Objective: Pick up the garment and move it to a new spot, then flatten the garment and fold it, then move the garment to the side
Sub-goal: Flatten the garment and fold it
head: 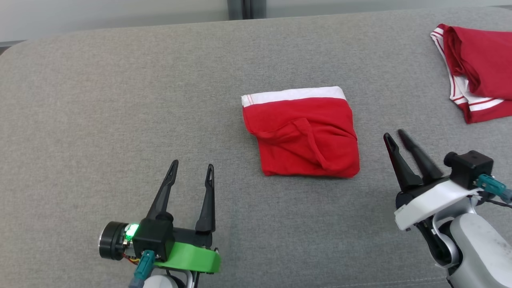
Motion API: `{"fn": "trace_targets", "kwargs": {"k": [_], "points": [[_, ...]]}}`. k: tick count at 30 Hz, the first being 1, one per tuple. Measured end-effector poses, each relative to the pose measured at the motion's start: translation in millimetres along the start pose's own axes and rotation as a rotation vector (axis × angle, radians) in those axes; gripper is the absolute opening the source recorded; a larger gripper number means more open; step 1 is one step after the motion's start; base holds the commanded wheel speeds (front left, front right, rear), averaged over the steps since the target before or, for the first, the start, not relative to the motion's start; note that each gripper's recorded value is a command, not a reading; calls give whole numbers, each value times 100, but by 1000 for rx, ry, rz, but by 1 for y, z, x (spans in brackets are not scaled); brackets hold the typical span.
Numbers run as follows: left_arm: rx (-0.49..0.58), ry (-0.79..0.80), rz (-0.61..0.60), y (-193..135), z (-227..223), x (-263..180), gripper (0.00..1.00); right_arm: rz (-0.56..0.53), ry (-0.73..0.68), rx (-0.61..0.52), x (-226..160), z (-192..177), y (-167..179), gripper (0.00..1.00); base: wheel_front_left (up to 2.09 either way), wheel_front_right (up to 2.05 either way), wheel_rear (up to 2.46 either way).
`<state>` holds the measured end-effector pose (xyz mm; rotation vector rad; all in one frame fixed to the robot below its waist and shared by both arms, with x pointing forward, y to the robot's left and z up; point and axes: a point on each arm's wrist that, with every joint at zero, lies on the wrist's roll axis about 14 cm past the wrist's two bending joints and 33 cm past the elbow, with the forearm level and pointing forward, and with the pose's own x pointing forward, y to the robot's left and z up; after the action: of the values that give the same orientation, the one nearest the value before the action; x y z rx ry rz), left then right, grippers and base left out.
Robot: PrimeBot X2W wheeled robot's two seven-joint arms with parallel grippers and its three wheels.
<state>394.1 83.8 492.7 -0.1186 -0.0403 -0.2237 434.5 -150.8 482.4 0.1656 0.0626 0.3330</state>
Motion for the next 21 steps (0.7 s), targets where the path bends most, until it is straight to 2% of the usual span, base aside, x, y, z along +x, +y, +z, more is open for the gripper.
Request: {"fn": "trace_targets", "kwargs": {"k": [5, 10, 14, 21], "points": [[-3, 9, 14, 4, -2, -5, 100, 102, 74, 2, 19, -11, 22, 0, 0, 0, 0], [-15, 26, 51, 14, -6, -12, 100, 253, 212, -94, 45, -35, 53, 0, 0, 0, 0], [-29, 37, 88, 23, -8, -17, 100, 331, 328, -151, 53, -62, 66, 0, 0, 0, 0], [-31, 49, 135, 33, -11, -22, 100, 497, 400, -85, 43, -86, 119, 0, 0, 0, 0]]}}
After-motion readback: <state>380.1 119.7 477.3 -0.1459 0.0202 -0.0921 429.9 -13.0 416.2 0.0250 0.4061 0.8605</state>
